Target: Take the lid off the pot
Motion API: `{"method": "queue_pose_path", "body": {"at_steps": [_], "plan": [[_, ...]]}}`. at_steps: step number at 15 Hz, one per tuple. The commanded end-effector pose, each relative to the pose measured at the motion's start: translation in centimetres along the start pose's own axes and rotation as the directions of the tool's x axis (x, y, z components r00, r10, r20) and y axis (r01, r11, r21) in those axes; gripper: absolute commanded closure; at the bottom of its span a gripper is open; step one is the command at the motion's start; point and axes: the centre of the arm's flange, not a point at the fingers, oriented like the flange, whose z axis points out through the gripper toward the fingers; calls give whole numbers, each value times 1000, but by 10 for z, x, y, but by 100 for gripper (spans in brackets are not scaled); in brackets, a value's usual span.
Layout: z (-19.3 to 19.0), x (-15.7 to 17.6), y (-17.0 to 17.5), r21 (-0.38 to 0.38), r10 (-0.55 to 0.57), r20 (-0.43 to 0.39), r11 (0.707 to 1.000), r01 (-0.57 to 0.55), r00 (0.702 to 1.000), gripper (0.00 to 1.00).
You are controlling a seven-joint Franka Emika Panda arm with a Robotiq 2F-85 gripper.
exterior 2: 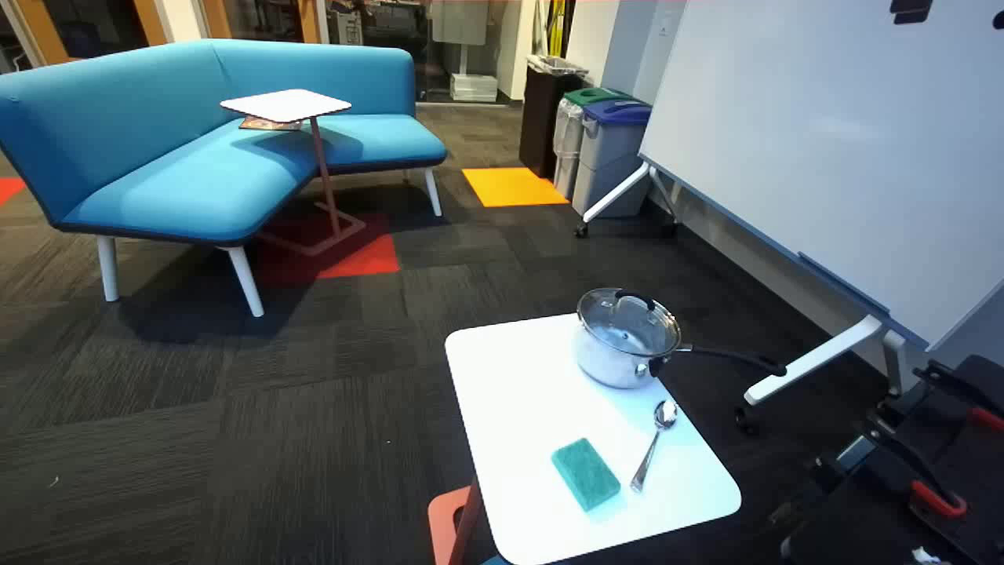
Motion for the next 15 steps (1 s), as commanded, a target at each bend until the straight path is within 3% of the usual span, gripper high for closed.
{"method": "queue_pose_path", "body": {"at_steps": [1, 6, 9, 15], "plan": [[0, 0, 0, 0, 0, 0, 1000, 0, 1000, 0], [0, 0, 0, 0, 0, 0, 1000, 0, 1000, 0], [5, 11, 1, 3, -9, -41, 1000, 9, 999, 0], [52, 60, 10, -13, 13, -117, 1000, -15, 993, 0]]}}
